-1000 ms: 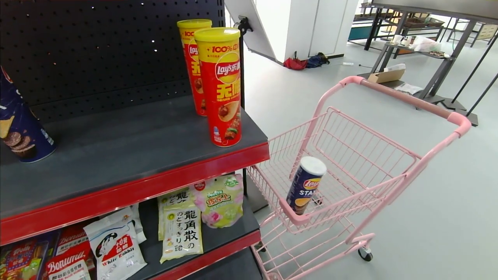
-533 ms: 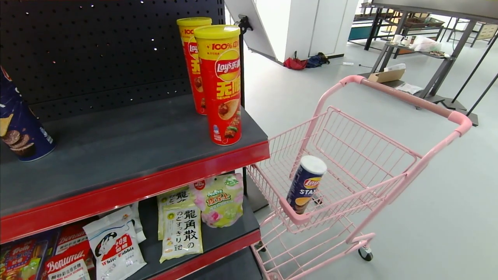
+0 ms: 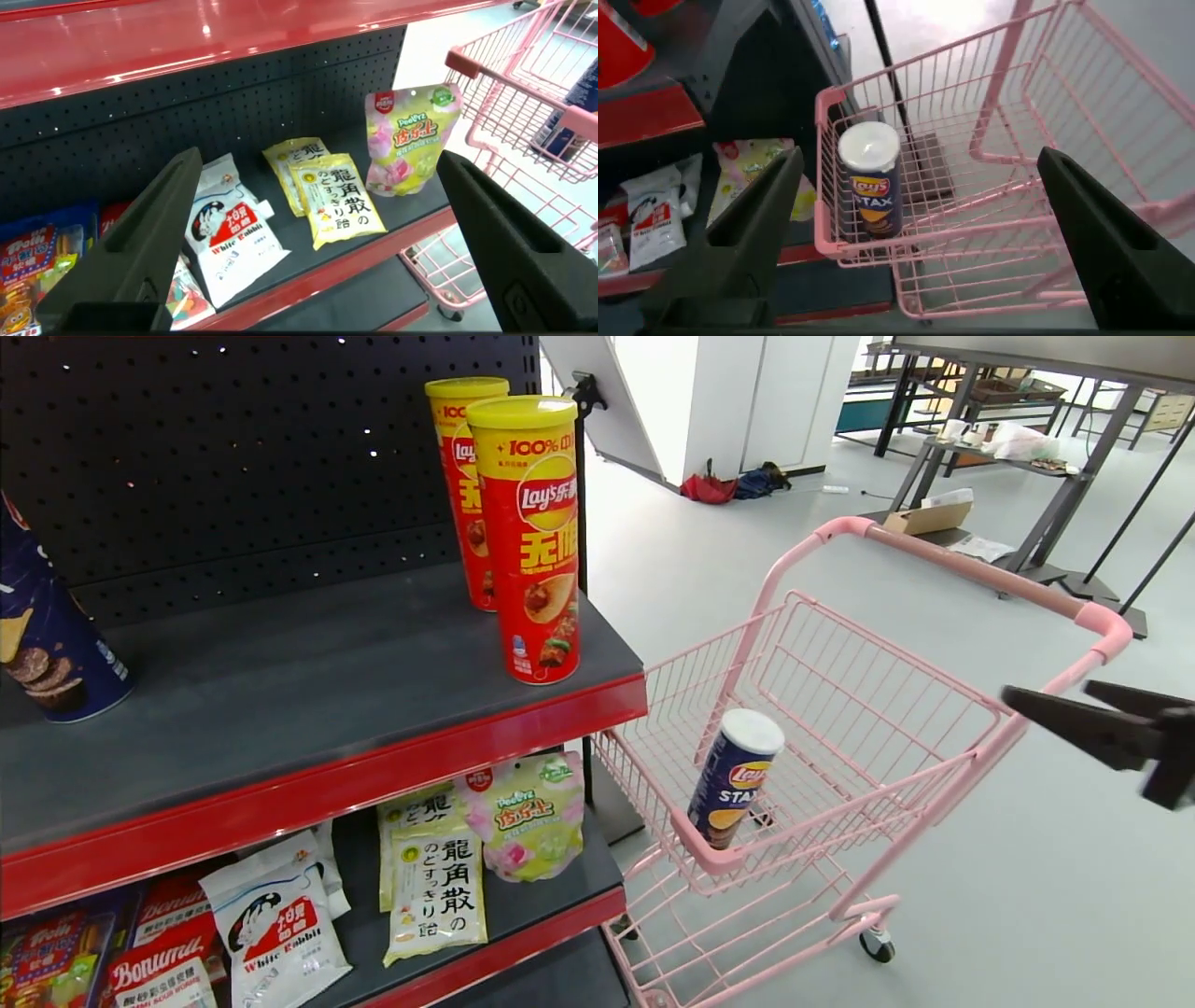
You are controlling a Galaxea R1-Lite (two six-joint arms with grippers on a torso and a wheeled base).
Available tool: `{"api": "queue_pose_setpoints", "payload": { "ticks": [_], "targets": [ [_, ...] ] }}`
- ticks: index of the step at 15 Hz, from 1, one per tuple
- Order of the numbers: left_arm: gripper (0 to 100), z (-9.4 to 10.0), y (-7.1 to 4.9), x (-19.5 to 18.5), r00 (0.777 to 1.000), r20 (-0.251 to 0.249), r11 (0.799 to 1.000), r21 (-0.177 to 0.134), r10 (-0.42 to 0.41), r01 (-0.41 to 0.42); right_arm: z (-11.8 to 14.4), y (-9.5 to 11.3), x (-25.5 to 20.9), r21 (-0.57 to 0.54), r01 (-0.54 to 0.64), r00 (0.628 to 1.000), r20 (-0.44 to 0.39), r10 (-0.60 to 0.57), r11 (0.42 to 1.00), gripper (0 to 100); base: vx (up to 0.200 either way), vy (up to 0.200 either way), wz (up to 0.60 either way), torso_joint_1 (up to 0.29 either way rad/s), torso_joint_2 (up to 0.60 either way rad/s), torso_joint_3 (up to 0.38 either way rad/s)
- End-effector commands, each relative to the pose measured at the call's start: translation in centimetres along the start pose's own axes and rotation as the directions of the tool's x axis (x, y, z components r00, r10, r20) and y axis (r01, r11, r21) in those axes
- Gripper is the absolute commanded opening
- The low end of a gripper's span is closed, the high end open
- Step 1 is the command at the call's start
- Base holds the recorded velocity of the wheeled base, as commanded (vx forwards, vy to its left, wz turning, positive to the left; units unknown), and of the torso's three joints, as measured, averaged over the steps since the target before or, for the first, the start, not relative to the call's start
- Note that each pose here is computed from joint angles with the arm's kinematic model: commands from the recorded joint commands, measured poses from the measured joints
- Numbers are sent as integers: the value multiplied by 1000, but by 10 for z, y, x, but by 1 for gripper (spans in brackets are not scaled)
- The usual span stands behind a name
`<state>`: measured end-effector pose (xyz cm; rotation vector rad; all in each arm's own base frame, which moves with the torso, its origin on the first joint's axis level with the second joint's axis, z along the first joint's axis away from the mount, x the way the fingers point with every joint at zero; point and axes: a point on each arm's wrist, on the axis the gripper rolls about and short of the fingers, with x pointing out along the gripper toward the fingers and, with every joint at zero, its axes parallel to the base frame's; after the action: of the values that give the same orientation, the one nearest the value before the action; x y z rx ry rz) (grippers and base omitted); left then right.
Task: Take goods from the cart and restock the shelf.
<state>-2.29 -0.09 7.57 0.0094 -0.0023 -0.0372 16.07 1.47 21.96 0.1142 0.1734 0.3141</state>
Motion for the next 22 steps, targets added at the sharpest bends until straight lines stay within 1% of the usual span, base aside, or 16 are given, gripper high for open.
{"api": "queue_pose_setpoints", "payload": {
  "ticks": [1,3,5,8,10,13,17,22],
  "targets": [
    [100,0,0,0,1000,-2,1000,0,0,0,-80,-31,120,41,-168,964,-204,173,985,100,0,0,0,0,0,0],
    [100,0,0,0,1000,1,1000,0,0,0,-95,-26,134,60,-209,943,-252,218,976,100,0,0,0,0,0,0],
    [100,0,0,0,1000,1,1000,0,0,0,-106,-23,145,70,-224,929,-287,235,972,100,0,0,0,0,0,0],
    [100,0,0,0,1000,1,1000,0,0,0,-118,-14,156,80,-253,908,-325,265,964,100,0,0,0,0,0,0],
    [100,0,0,0,1000,1,1000,1,0,0,-120,-11,160,80,-263,905,-327,274,962,100,0,0,0,0,0,0],
    [100,0,0,0,1000,-1,1000,1,0,0,-136,-13,183,77,-264,905,-325,275,961,100,0,0,0,0,0,0],
    [100,0,0,0,1000,1,1000,1,0,0,-139,-16,207,64,-254,917,-302,261,965,100,0,0,0,0,0,0],
    [100,0,0,0,1000,-1,1000,1,0,0,-142,-2,231,66,-284,914,-283,291,956,100,0,0,0,0,0,0]
  ]
}}
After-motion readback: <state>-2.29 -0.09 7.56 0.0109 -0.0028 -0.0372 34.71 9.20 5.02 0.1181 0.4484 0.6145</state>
